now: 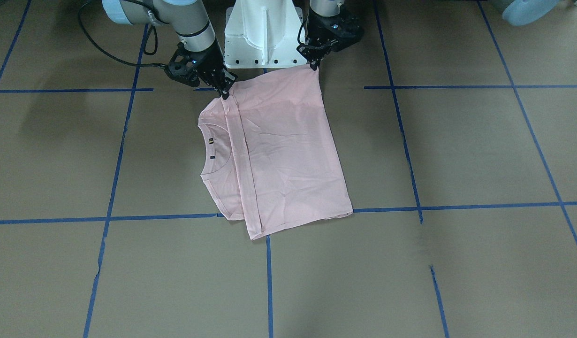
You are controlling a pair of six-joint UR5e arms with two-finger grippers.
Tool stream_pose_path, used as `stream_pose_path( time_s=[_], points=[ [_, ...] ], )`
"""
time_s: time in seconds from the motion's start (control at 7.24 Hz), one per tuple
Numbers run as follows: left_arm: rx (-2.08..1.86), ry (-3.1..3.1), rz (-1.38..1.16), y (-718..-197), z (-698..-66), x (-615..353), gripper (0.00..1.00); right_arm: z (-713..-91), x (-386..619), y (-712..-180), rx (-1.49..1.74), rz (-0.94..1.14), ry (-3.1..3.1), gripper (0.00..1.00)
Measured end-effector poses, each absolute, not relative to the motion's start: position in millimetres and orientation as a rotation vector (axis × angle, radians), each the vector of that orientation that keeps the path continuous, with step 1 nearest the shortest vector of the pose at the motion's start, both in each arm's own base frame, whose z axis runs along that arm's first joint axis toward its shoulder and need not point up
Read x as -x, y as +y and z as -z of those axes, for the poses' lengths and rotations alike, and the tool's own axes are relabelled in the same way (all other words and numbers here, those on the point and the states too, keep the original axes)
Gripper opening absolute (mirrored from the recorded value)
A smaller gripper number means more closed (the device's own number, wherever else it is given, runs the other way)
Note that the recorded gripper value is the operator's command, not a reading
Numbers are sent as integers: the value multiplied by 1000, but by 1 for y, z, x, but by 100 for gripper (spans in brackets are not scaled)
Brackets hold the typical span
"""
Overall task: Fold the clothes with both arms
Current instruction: 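Lift the near edge with both grippers and fold it over toward the far edge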
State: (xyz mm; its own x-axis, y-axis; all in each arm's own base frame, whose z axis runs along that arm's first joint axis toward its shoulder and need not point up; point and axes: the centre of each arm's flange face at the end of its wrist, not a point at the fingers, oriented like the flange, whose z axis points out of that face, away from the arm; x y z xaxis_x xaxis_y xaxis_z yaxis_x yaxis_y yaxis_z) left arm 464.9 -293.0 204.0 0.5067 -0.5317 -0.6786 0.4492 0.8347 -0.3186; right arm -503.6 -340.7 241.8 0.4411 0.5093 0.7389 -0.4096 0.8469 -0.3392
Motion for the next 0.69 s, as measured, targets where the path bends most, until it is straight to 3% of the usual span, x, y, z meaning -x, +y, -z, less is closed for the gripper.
stream_pose_path(
  time_s=[0.69],
  points=[
    [22,961,646,-376,-232,-479,0,-247,524,-448,13,-635,-1031,0]
  ],
)
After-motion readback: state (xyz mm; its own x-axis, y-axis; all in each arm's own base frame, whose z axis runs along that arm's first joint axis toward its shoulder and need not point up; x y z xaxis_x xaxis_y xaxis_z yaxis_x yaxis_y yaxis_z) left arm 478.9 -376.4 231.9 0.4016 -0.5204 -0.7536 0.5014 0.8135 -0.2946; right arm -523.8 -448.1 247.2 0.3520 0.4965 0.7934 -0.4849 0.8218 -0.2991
